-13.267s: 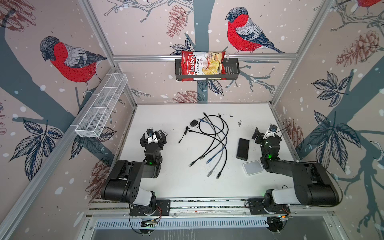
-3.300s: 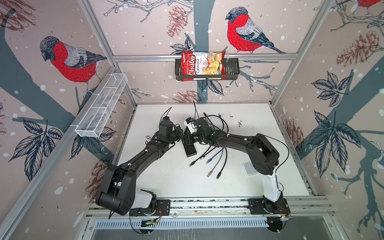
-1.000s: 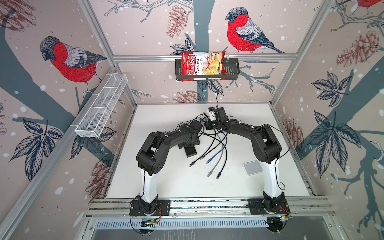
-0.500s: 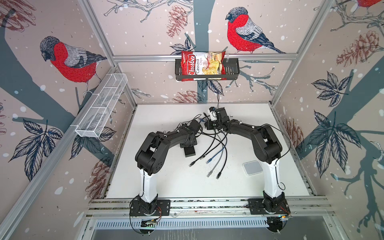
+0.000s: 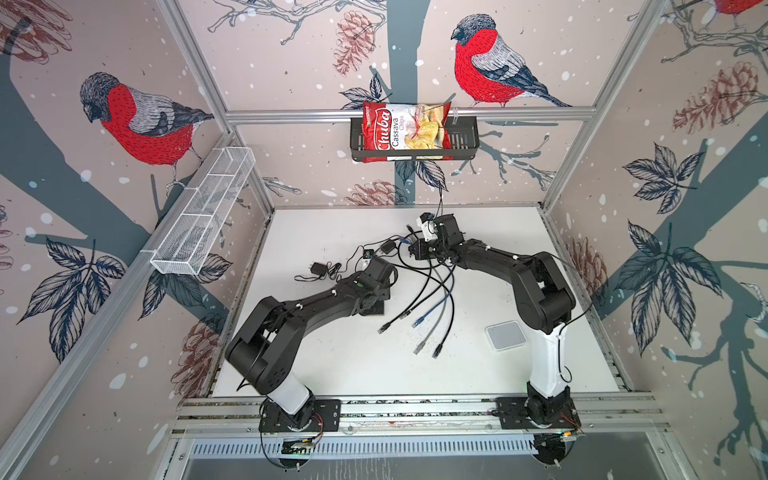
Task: Insert the plug into the switch port
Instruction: 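Grasp the switch with the left gripper while the right gripper holds the cord raised, then lift the switch with the left gripper while the right brings the barrel plug above it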
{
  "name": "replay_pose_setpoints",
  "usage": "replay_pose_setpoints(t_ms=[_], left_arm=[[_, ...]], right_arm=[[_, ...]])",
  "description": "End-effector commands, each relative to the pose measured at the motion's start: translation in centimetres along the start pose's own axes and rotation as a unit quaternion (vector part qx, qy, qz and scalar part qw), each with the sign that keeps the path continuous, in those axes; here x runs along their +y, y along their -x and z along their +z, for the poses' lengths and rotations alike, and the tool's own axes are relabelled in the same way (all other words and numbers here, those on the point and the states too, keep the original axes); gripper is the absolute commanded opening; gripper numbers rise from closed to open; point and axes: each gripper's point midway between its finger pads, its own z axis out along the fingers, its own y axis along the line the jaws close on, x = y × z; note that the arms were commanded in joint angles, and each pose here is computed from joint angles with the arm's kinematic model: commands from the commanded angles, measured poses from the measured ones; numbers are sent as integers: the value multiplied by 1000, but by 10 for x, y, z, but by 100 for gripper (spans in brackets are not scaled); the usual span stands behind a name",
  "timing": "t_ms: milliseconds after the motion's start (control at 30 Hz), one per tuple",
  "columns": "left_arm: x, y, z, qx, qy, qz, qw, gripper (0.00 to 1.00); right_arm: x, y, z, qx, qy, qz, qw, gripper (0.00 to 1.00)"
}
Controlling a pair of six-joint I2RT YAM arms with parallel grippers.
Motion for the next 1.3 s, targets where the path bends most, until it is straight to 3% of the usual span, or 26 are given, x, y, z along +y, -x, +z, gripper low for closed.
replay_pose_setpoints(t_ms=[0,200,333,633,1000,1267], left_arm=[[-23,31,-21,-103,-66,34,992,45],[-39,29,-65,-222,-167,50,959,46],[-38,21,-84,-267,-192,59,942,48],[-29,6,-91,-312,-175,99,928,49],[-20,9,-107,-379,-163,133,901,50],[-19,12,-123,-434,-161,168,870,49]], right_arm=[[17,10,-10,-16,26,-5,1000,2],[42,10,-23,-24,44,-23,998,2],[58,12,-31,-35,43,-34,998,2],[110,14,-51,-73,75,-89,991,2],[168,7,-83,-113,162,-93,976,2],[186,-8,-84,-126,173,-107,971,2]])
